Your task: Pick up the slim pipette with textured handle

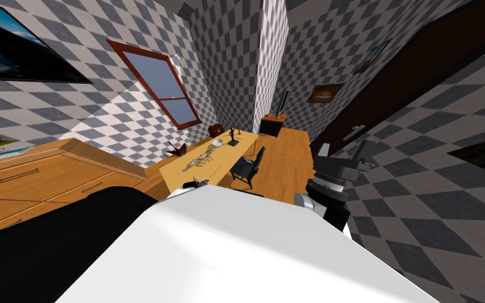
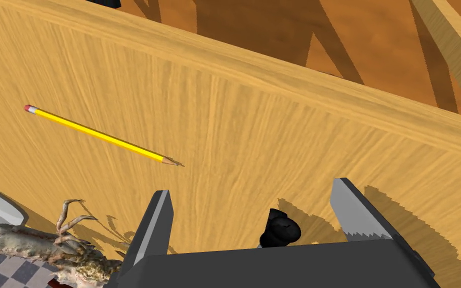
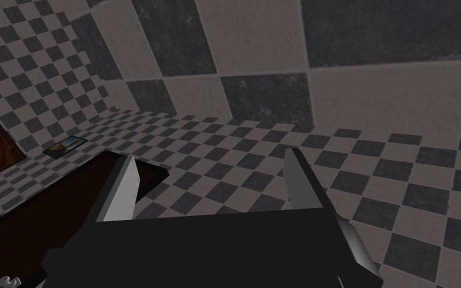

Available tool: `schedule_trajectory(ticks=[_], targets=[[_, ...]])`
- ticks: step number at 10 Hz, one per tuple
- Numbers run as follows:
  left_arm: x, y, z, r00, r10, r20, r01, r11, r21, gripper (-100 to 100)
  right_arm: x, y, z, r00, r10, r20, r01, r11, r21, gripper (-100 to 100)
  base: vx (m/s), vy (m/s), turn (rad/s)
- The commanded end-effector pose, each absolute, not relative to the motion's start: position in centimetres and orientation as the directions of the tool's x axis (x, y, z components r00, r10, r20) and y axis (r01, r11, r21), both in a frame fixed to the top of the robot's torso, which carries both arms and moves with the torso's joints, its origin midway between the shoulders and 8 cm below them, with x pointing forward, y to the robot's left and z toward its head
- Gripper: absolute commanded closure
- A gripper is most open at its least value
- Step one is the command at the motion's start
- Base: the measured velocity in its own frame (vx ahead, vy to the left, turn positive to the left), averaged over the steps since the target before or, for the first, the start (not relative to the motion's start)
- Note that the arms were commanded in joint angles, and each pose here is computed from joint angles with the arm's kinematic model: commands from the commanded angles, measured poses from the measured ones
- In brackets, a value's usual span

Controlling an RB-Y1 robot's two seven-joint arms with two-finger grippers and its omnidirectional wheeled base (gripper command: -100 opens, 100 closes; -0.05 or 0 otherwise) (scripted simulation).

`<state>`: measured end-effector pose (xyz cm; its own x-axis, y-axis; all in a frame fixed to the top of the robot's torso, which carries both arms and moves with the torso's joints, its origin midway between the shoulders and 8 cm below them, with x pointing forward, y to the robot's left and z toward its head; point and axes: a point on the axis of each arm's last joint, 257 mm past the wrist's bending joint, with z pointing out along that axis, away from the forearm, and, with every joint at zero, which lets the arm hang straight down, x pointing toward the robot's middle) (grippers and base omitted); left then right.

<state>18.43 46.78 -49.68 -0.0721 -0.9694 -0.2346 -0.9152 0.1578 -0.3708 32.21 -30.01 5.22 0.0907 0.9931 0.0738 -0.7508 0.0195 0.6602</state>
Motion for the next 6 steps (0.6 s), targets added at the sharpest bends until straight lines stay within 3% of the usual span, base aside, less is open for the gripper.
schedule_trajectory(ticks=[1, 6], targets=[[15.8, 48.0, -50.6, -0.090, -0.968, -0.235, -0.944, 0.158, -0.289, -100, 32.2, -30.0, 5.2, 0.091, 0.993, 0.074, -0.751, 0.019, 0.660, 0, 0.034, 0.072, -0.214], [10.9, 50.1, -51.9, -0.118, -0.967, -0.227, -0.980, 0.150, -0.131, -100, 32.2, -30.0, 5.2, 0.091, 0.993, 0.074, -0.751, 0.019, 0.660, 0, 0.036, 0.065, -0.183]])
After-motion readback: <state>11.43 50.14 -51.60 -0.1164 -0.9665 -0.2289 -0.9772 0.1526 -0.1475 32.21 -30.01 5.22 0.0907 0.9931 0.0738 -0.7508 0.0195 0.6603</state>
